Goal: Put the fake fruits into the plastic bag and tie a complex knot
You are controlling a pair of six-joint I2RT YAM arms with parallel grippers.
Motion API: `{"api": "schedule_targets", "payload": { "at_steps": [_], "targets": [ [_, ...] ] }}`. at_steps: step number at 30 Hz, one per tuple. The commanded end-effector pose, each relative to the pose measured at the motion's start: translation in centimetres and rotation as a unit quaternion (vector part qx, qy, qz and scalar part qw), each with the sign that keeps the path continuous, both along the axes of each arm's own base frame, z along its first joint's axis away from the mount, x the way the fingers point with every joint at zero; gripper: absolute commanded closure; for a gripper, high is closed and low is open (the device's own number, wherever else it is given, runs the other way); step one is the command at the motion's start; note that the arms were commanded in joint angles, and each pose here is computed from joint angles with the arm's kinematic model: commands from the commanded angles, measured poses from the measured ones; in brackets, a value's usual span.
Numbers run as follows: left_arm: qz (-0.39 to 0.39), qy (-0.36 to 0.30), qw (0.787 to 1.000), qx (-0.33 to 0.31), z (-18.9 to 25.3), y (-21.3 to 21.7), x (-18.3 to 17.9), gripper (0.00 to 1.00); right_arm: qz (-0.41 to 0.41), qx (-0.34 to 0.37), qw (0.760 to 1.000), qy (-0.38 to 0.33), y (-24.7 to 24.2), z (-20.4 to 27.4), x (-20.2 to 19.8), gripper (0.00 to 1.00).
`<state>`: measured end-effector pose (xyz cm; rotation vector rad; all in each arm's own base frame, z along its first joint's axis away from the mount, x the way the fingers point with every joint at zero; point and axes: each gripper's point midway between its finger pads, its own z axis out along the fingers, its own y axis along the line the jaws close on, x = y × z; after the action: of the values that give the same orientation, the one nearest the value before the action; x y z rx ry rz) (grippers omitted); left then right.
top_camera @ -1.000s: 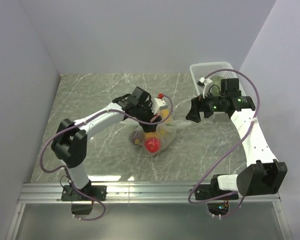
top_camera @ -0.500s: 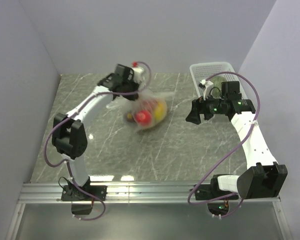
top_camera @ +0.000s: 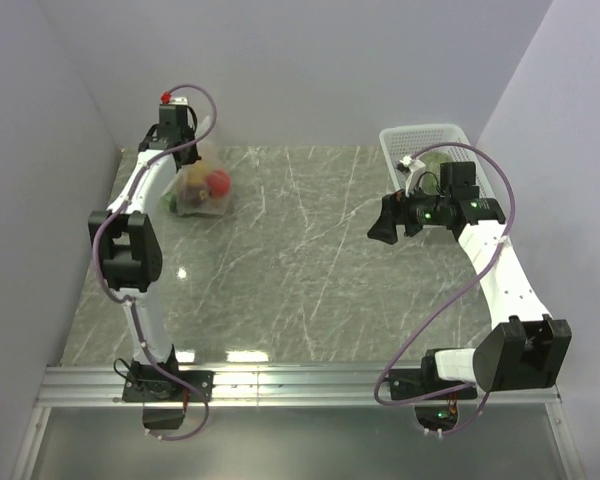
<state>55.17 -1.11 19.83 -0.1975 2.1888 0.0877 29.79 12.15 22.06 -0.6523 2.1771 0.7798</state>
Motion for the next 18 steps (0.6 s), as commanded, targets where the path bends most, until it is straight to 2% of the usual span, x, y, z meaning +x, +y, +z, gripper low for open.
{"api": "schedule_targets", "payload": {
  "at_steps": [1, 2, 3, 4, 5, 7, 8, 10, 14, 18],
  "targets": [
    [0.043, -0.061, 0.997, -0.02, 1.9, 0.5, 3.1, 0.94, -0.001, 0.024, 1.0, -0.006, 0.5, 0.3, 1.0, 0.04],
    [0.045, -0.057, 0.997, -0.02, 0.7, 0.9, 3.9, 0.88, -0.002, 0.025, 1.0, -0.005, 0.5, 0.3, 1.1, 0.04],
    [0.039, -0.052, 0.998, -0.02, 0.2, 1.0, 4.2, 0.7, -0.005, 0.024, 1.0, -0.004, 0.5, 0.2, 1.2, 0.04],
    [0.04, -0.047, 0.998, -0.017, -0.3, 1.6, 4.4, 0.59, -0.007, 0.023, 1.0, -0.004, 0.4, 0.2, 1.2, 0.04],
    [0.022, -0.045, 0.998, -0.023, -0.4, 1.2, 4.9, 0.39, -0.01, 0.021, 1.0, -0.004, 0.3, 0.1, 1.4, 0.03],
    [-0.028, -0.026, 0.999, -0.032, -0.5, -0.2, 4.5, 0.17, -0.022, 0.02, 1.0, -0.005, 0.1, 0.3, 1.7, 0.02],
    [-0.049, -0.03, 0.998, -0.038, 0.6, -0.9, 4.1, 0.01, -0.027, 0.019, 0.999, -0.009, 0.1, 0.7, 1.9, 0.02],
    [-0.086, -0.018, 0.995, -0.046, 1.2, -1.9, 2.8, 0.01, -0.046, 0.019, 0.999, -0.009, -0.2, 1.1, 2.2, 0.01],
    [-0.134, -0.025, 0.989, -0.052, 5.5, -3.1, -1.3, 0.01, -0.094, 0.009, 0.995, -0.019, -1.2, 2.2, 3.1, 0.0],
    [-0.201, 0.006, 0.978, -0.058, 6.0, -4.7, -6.3, 0.01, -0.149, -0.005, 0.989, -0.004, -2.4, 2.0, 3.4, 0.0]
  ]
}}
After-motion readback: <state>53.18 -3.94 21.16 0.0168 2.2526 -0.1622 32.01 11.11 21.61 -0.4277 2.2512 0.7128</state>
